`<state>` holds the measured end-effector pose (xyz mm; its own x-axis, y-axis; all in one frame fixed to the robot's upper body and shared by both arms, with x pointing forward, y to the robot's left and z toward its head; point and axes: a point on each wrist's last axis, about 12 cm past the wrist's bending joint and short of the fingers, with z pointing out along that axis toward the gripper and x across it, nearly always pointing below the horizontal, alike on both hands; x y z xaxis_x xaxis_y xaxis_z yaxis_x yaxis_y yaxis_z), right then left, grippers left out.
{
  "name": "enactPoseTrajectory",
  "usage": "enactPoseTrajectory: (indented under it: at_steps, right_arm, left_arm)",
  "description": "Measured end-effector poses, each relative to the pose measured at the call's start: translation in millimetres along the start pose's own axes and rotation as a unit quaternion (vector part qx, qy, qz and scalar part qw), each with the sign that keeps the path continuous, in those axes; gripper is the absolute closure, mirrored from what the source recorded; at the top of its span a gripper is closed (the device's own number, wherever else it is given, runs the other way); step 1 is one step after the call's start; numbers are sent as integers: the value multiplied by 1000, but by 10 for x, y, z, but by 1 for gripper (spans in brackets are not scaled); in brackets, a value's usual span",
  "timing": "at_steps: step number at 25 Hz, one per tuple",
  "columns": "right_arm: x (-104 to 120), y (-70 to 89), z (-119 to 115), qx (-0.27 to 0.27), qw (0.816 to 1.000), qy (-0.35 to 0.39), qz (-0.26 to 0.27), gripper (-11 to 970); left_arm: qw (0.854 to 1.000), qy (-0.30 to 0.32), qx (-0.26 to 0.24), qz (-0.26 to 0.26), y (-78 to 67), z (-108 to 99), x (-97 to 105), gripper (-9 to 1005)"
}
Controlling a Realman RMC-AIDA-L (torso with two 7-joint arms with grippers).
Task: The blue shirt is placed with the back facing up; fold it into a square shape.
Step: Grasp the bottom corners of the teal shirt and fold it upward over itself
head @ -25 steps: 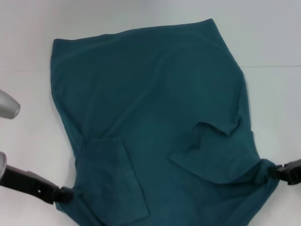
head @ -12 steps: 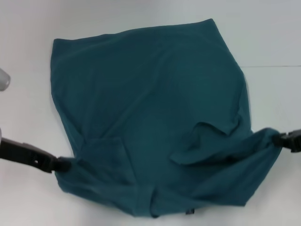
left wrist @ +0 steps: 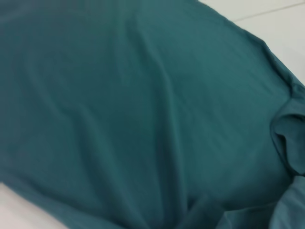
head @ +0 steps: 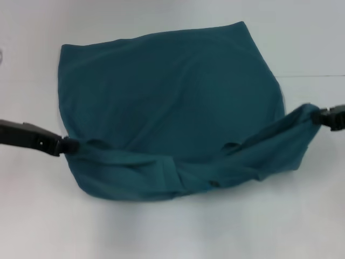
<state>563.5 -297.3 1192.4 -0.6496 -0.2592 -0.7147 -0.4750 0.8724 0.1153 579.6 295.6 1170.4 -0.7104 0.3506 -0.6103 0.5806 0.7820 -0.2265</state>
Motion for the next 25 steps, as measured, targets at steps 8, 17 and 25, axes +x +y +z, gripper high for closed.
enactPoseTrajectory:
  at_steps: [8, 17, 25]
  right_arm:
    - [-304, -60, 150, 29, 999, -24, -22, 934]
    - [-581, -153, 358, 50, 996, -57, -37, 934]
    - [-755, -165, 539, 75, 993, -71, -57, 933]
  left_arm:
    - [998, -45, -32, 20, 90, 89, -211, 946]
    - [990, -107, -80, 35, 209, 107, -443, 947]
    - [982, -146, -107, 45, 289, 184, -543, 947]
